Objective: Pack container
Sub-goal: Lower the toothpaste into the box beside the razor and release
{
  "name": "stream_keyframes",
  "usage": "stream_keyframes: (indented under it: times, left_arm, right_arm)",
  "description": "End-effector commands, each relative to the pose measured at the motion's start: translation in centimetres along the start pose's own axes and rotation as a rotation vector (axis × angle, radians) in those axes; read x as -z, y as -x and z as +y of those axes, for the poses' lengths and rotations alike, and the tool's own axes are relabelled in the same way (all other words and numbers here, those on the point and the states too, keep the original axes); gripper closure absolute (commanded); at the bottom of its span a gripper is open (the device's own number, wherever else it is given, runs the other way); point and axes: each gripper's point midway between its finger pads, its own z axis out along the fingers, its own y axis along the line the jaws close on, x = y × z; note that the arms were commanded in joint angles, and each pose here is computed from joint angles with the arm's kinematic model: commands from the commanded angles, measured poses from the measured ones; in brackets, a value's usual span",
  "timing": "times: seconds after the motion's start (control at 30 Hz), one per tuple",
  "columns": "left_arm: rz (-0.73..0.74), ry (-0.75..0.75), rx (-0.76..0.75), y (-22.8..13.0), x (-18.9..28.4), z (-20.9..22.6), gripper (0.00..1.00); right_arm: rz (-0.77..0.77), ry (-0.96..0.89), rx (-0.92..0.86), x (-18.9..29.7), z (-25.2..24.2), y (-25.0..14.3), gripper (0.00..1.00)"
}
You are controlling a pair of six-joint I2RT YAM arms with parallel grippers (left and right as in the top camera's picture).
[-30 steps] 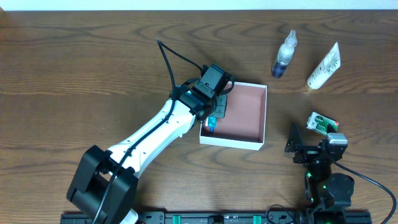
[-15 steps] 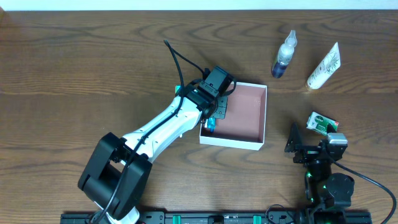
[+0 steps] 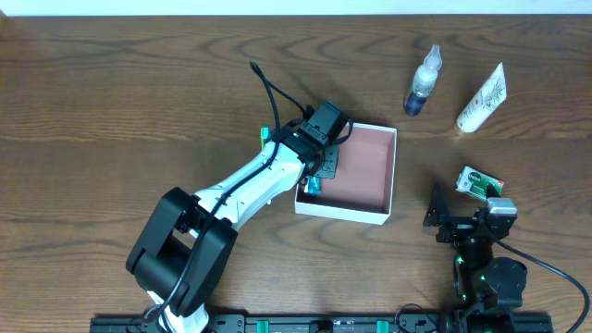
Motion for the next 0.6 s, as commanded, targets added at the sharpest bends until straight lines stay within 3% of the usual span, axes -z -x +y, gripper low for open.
stream_keyframes:
  times: [0.0,0.1,0.17,0.57]
  left_arm:
    - [-0.023,0.009,0.009,0.81,0.18,-0.05,0.87]
    - [-0.023,0.009,0.009,0.8,0.18,-0.06,0.85]
    - [-0.023,0.009,0.009,0.82,0.18,-0.05,0.78]
    - [-0.023,0.009,0.009,0.83,0.19,-0.06,0.77]
  right_arm:
    - [-0.001,-0.002,0.009,0.02,-0.09,-0.04,0.01]
    - [-0.001,-0.002,0.009,0.02,-0.09,-0.04,0.01]
    - [-0.001,-0.002,0.009,0.02,-0.09,-0.04,0.01]
    - [-0.001,-0.002,0.009,0.02,-0.09,-0.04,0.01]
